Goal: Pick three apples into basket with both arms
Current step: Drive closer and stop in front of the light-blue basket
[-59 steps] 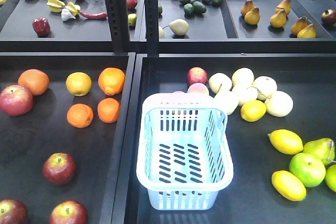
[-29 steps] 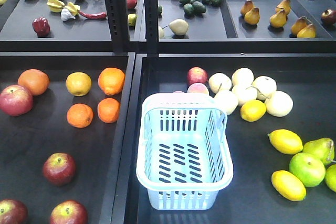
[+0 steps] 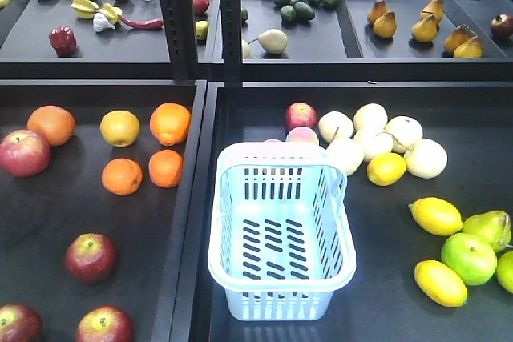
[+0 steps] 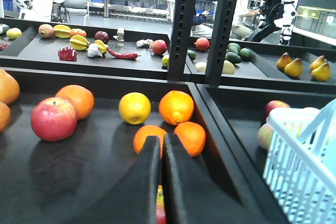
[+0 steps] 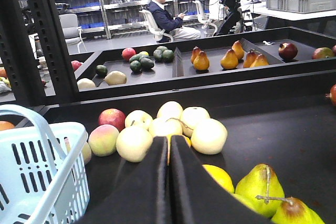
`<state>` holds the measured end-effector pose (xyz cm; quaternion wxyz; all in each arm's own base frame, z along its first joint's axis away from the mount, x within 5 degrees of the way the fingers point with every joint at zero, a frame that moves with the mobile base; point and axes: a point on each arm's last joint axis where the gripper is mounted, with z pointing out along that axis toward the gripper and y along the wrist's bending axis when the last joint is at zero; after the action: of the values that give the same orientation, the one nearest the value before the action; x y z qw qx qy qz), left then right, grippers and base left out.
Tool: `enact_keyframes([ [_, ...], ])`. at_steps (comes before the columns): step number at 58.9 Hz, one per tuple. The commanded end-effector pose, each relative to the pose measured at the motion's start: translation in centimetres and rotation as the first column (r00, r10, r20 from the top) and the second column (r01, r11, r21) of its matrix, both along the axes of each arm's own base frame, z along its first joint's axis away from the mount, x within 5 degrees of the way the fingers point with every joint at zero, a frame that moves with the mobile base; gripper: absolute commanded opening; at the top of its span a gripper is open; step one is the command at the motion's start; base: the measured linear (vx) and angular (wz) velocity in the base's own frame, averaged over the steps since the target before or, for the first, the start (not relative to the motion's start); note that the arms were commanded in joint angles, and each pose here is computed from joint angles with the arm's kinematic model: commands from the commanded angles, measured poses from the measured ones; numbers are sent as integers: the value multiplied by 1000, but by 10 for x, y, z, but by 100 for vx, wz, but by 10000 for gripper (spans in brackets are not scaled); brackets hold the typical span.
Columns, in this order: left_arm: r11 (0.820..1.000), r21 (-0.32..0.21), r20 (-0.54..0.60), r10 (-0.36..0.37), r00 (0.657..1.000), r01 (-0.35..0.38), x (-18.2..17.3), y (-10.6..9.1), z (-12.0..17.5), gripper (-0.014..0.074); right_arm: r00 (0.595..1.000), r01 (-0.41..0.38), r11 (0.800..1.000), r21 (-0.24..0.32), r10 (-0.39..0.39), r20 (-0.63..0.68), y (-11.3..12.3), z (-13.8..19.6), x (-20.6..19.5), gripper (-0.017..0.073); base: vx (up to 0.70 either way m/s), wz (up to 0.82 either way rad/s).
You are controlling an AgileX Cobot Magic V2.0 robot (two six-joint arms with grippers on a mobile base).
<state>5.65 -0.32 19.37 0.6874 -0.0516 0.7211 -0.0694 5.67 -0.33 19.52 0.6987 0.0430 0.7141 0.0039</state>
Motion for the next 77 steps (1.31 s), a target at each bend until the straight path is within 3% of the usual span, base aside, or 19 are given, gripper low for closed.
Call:
enact_keyframes([
  [1, 984, -177, 113, 33, 993, -13, -2, 2, 17, -6, 997, 1, 1000, -21, 1, 72, 0, 4, -1, -9, 0, 0],
  [6, 945, -326, 122, 40, 992, 2, -3, 2, 20, -6, 997, 1, 1000, -21, 1, 72, 0, 4, -1, -9, 0, 0],
  [12, 884, -468, 143, 64, 988, 11, -3, 4, 22, -6, 997, 1, 1000, -21, 1, 72, 0, 4, -1, -9, 0, 0],
  [17, 799, -602, 158, 96, 983, 19, -3, 7, 25, -6, 997, 1, 1000, -21, 1, 72, 0, 4, -1, -9, 0, 0],
  [20, 725, -688, 160, 113, 981, 29, -4, 8, 26, -6, 997, 1, 1000, -21, 1, 72, 0, 4, -1, -9, 0, 0],
  [24, 641, -766, 151, 120, 981, 40, -4, 9, 26, -6, 997, 1, 1000, -21, 1, 72, 0, 4, -1, -9, 0, 0],
  [28, 580, -813, 141, 102, 985, 57, -4, 7, 27, -6, 997, 1, 1000, -21, 1, 72, 0, 4, -1, -9, 0, 0],
  [31, 552, -830, 147, 71, 987, 84, -5, 4, 32, -6, 997, 1, 1000, -21, 1, 72, 0, 4, -1, -9, 0, 0],
  [34, 561, -819, 171, 48, 984, 115, -7, 2, 42, -6, 997, 1, 1000, -21, 1, 72, 0, 4, -1, -9, 0, 0],
  [41, 637, -744, 281, 23, 959, 202, -19, 0, 79, -6, 997, 1, 1000, -21, 1, 72, 0, 4, -1, -9, 0, 0],
  [45, 672, -700, 344, 23, 939, 241, -27, -1, 101, -6, 997, 1, 1000, -21, 1, 72, 0, 4, -1, -9, 0, 0],
  [49, 720, -640, 399, 10, 917, 270, -35, -2, 126, -6, 997, 1, 1000, -21, 1, 72, 0, 4, -1, -9, 0, 0],
  [52, 766, -576, 424, -19, 906, 286, -39, -4, 144, -6, 997, 1, 1000, -21, 1, 72, 0, 4, -1, -9, 0, 0],
  [55, 801, -516, 430, -63, 901, 302, -40, -8, 159, -6, 997, 1, 1000, -21, 1, 72, 0, 4, -1, -9, 0, 0],
  [64, 884, -299, 380, -235, 895, 359, -27, -23, 202, -6, 997, 1, 1000, -21, 1, 72, 0, 4, -1, -9, 0, 0],
  [67, 897, -232, 352, -284, 892, 377, -19, -27, 213, -6, 997, 1, 1000, -21, 1, 72, 0, 4, -1, -9, 0, 0],
  [71, 898, -144, 301, -360, 883, 415, -4, -33, 228, -6, 997, 1, 1000, -21, 1, 72, 0, 4, -1, -9, 0, 0],
  [77, 864, -68, 223, -474, 852, 499, 18, -43, 247, -6, 997, 1, 1000, -21, 1, 72, 0, 4, -1, -9, 0, 0],
])
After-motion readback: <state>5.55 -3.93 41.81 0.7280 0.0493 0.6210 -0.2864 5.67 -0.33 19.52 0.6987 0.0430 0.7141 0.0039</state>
